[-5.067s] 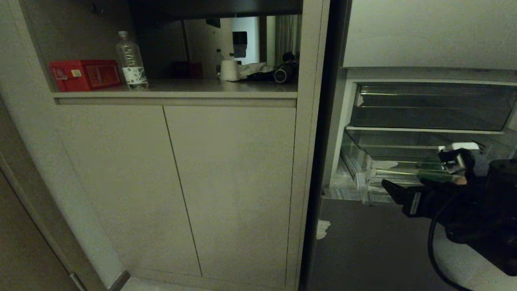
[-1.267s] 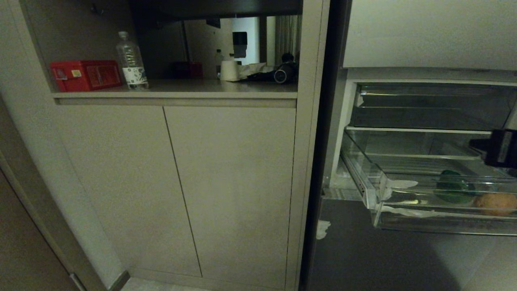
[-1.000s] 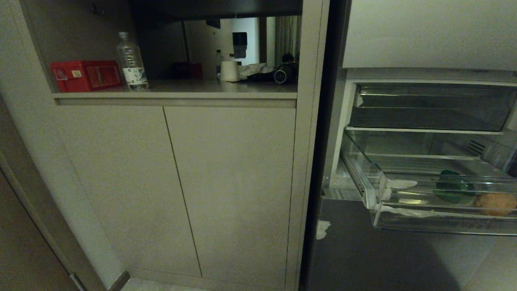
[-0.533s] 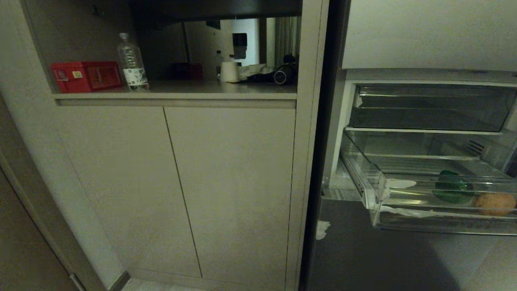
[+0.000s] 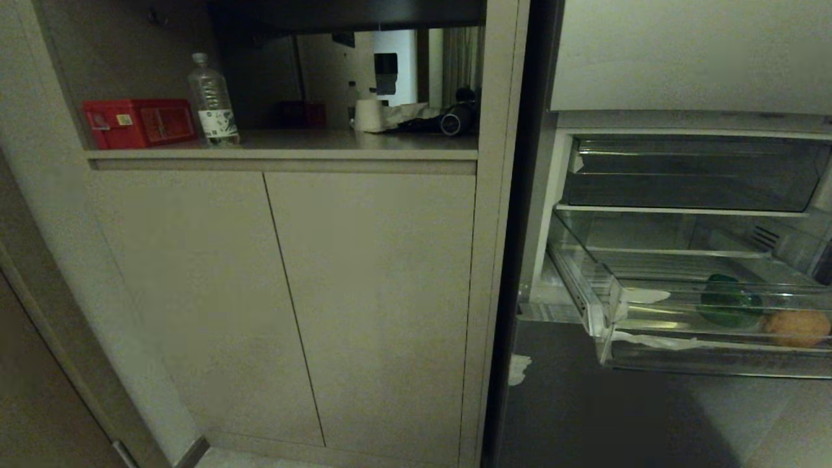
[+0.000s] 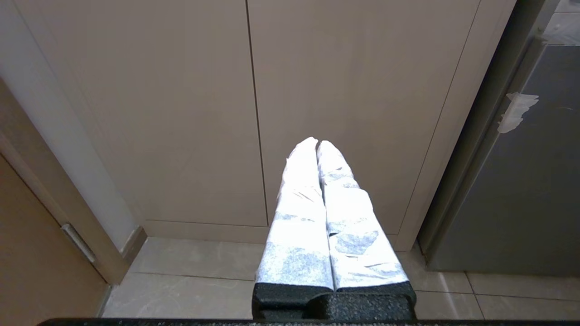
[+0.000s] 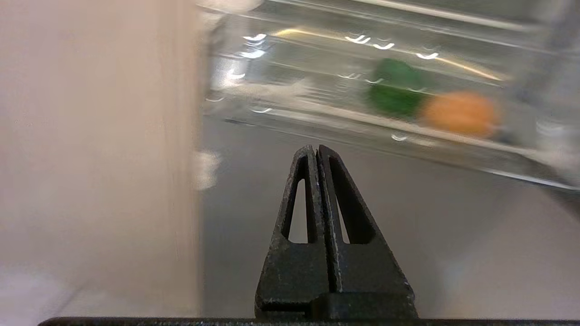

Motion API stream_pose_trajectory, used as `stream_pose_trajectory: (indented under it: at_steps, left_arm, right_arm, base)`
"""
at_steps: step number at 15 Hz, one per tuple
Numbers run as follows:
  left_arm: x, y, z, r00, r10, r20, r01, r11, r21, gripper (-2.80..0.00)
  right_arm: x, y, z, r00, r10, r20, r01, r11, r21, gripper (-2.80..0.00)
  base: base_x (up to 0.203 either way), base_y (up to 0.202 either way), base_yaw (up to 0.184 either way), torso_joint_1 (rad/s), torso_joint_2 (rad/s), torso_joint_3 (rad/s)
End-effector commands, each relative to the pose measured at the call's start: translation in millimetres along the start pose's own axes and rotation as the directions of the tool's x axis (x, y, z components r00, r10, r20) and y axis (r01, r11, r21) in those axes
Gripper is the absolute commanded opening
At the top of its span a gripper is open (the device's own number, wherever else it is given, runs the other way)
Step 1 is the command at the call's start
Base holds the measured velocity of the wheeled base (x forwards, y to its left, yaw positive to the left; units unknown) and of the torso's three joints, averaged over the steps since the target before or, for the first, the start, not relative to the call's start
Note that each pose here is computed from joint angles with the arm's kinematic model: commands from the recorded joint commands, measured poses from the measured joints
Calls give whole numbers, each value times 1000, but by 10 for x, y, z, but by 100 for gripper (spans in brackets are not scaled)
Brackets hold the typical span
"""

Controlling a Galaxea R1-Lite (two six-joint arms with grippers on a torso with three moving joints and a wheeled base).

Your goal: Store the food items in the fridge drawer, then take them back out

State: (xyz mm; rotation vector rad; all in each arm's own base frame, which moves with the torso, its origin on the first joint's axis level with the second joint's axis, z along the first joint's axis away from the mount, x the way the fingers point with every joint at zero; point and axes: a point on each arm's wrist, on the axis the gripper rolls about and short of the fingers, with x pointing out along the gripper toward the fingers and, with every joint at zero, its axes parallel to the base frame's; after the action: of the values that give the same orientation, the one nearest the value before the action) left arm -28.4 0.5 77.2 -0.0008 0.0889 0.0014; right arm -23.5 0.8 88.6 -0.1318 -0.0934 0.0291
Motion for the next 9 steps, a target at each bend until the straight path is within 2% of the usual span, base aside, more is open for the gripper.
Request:
stream_pose_trajectory:
  at_steps: [1,5,9]
  left_arm:
    - [1,0,-2,1000,0,-2,0,1000,0,-280]
    - [1,0,-3,1000,0,-3,0,1000,0,-280]
    - [1,0,-3,1000,0,-3,0,1000,0,-280]
  right_arm:
    - [14,20,-137,999,16,-40,-15,999,33,-280]
    - [15,16,-142,999,-2,-44,4,999,46,-280]
    - [15,14,-133,999,-7,-39,11,995,99,-280]
  base:
    - [0,0,0,0,0,0]
    - [0,0,0,0,0,0]
    - [0,0,0,0,0,0]
